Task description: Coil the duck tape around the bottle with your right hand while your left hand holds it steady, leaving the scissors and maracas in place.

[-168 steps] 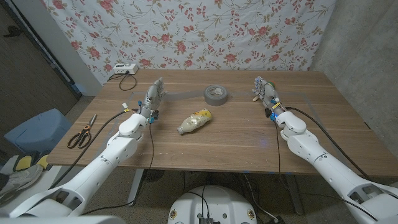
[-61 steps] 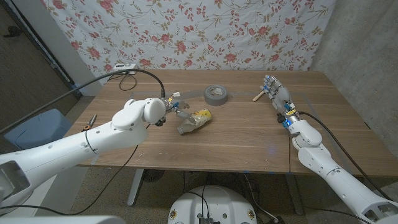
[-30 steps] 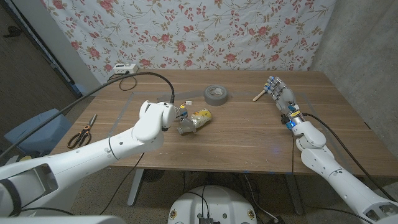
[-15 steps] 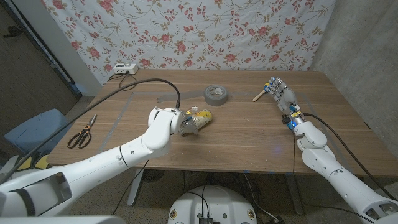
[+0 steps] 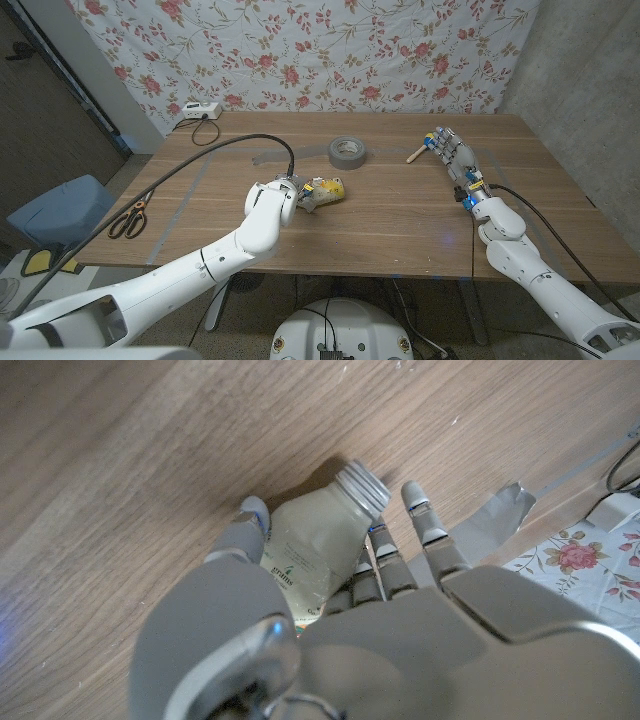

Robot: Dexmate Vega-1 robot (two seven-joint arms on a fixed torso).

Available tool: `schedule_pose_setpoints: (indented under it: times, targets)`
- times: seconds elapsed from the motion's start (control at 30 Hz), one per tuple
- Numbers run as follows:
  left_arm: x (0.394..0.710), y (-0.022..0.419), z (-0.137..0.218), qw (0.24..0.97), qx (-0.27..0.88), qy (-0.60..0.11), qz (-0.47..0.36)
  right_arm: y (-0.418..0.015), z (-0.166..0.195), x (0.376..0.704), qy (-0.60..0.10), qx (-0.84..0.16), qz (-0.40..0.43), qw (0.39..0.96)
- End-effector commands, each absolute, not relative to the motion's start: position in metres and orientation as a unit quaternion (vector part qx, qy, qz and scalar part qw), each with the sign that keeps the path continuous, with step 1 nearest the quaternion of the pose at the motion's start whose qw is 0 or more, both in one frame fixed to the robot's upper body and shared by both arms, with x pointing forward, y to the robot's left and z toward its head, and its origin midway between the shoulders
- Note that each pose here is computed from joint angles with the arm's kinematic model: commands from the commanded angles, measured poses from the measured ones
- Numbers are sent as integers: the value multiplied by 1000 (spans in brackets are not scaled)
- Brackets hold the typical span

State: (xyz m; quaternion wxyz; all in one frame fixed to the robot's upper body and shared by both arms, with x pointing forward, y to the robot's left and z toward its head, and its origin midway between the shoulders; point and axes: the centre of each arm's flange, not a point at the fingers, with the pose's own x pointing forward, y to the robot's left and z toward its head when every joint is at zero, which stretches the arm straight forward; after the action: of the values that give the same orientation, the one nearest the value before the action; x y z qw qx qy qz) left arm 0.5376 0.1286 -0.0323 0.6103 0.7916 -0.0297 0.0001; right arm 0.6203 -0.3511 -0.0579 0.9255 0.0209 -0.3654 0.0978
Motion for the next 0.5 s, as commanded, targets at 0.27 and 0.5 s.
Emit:
schedule_pose_setpoints:
  times: [0.27, 0.5]
  targets:
    - [557, 140, -48, 595, 802, -49, 13, -343, -50, 609, -369, -34, 67, 926]
    - [560, 147, -56, 607, 788, -91, 55, -339, -46, 602, -368, -51, 59, 926]
